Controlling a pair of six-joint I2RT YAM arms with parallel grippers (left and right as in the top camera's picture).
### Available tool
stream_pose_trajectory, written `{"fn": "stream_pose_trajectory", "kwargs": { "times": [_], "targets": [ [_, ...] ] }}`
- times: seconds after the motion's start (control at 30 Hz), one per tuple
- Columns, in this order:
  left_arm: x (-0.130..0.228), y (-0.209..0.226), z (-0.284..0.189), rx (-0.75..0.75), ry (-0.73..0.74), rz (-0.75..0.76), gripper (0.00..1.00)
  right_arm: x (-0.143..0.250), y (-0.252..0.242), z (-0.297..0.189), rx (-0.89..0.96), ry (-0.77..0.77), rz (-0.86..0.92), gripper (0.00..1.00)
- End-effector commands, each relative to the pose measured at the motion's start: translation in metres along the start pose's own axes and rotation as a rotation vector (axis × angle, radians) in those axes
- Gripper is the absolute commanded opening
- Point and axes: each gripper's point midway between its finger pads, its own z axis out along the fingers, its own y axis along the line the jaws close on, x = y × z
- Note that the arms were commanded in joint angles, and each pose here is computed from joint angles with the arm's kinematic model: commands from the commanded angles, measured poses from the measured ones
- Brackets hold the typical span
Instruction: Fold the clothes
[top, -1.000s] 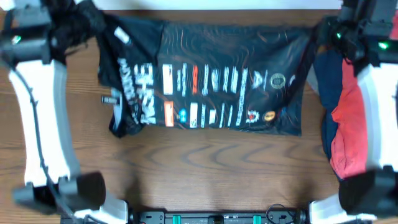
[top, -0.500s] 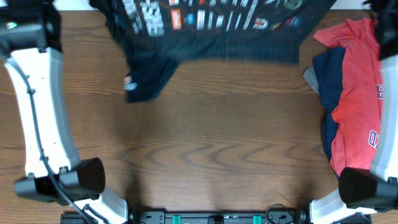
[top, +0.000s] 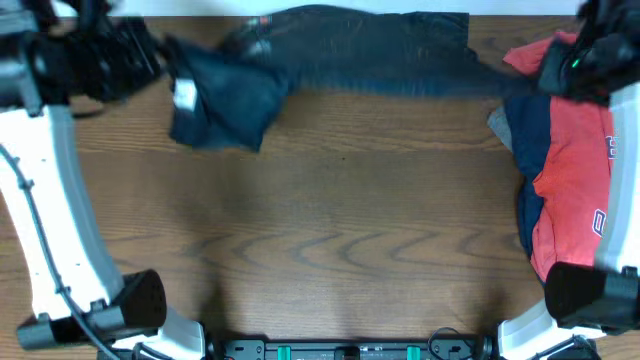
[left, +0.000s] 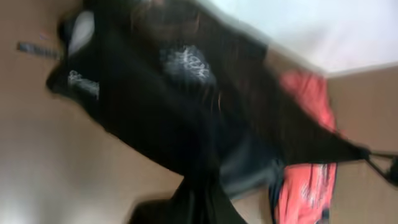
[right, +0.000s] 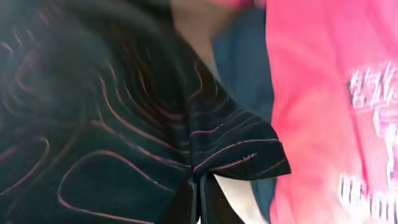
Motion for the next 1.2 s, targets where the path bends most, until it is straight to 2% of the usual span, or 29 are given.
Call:
{"fn": "stream_pose_trajectory", "kwargs": {
  "times": [0.0,0.13,0.37,0.53,0.7,0.8,0.87,1.17],
  "targets": [
    [0.033,0.018,0.021,-0.04,0.163,0.049,0.06,0.025,-0.018,0.02,0.071,0.108,-0.015,0.01],
    [0.082,0.051,0.036,-0.141,0.38,-0.015,0.06,0.066,-0.026,0.042,0.103,0.27,-0.021,0.01],
    [0.157,0.106,0.057,-0.28,0.661,-0.154,0.06,0.135,-0.04,0.068,0.154,0.525,-0.034,0.01],
    [0.205,0.133,0.063,-0.352,0.75,-0.222,0.06,0.182,-0.047,0.081,0.171,0.667,-0.035,0.01],
    [0.24,0.148,0.05,-0.416,0.736,-0.268,0.06,0.216,-0.054,0.088,0.18,0.705,-0.024,0.01],
    [0.24,0.149,0.047,-0.42,0.643,-0.279,0.06,0.217,-0.054,0.091,0.174,0.662,-0.013,0.01],
    [0.228,0.149,0.051,-0.414,0.558,-0.253,0.06,0.206,-0.051,0.097,0.163,0.605,-0.006,0.01],
    [0.126,0.166,0.106,-0.356,0.163,-0.195,0.06,0.118,-0.018,0.14,-0.003,0.215,0.017,0.01]
  ]
}}
